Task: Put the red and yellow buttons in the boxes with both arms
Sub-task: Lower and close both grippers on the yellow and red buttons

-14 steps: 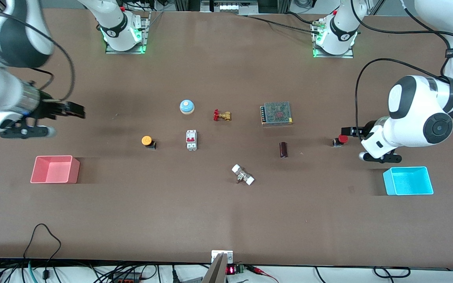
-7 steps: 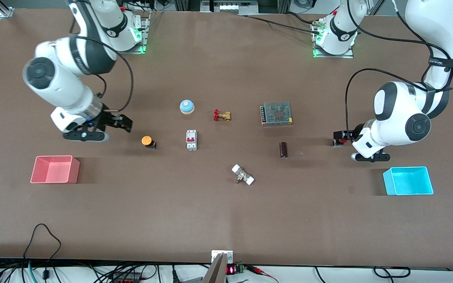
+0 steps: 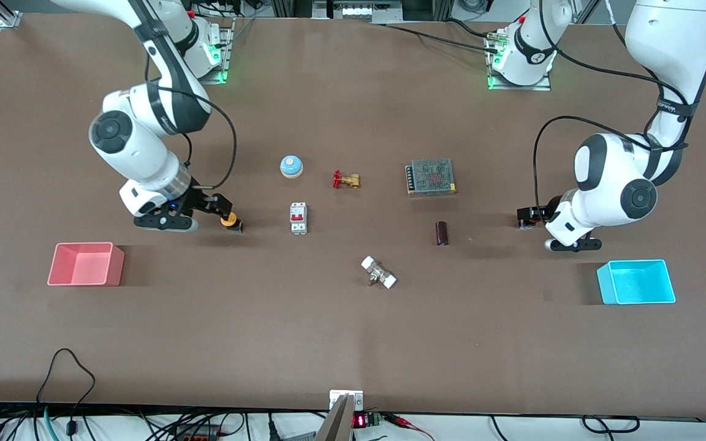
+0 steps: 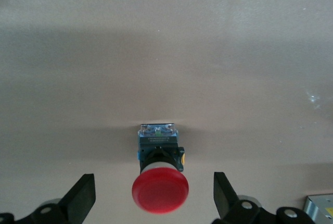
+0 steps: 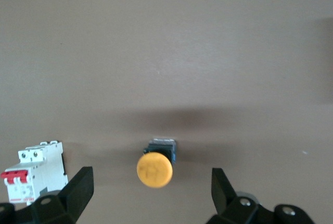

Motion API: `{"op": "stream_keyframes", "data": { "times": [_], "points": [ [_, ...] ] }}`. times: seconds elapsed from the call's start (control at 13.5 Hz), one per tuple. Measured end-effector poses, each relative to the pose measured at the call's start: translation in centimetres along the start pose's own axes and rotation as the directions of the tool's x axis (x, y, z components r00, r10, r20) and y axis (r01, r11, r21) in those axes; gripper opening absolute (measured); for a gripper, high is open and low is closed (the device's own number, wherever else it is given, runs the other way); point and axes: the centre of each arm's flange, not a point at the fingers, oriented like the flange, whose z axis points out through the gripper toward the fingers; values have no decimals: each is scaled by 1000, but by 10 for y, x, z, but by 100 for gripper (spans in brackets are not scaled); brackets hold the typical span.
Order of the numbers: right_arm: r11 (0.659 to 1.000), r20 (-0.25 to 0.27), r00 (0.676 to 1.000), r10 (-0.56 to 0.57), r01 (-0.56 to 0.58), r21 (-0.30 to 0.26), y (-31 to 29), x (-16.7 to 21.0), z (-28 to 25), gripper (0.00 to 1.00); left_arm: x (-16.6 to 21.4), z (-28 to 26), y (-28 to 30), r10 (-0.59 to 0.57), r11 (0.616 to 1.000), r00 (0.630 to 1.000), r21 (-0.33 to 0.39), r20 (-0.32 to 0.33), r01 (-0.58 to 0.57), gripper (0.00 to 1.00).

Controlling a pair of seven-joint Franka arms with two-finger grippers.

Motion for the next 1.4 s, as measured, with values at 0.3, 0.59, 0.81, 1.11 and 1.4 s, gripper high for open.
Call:
{"op": "stream_keyframes", "data": {
  "times": [0.3,0.59,0.81,1.11,1.4],
  "points": [
    [1000,-8,1000,-13,13,18,-9,-4,47,100,2,9,-7,-14,1000,1000,-3,3,14,100],
    [1000,3,1000,-5,5,10,-1,-3,59,100,4,21,-8,-27,1000,1000,-4,10,27,100],
    [1000,5,1000,-29,29,-6,2,-5,74,100,5,26,-9,-39,999,999,-8,13,39,100],
    [999,41,998,-37,38,-24,5,-9,85,100,4,27,-8,-40,999,999,-10,14,40,89],
    [999,60,998,-35,37,-35,6,-6,76,100,4,27,-6,-37,999,999,-10,15,37,70]
  ]
}}
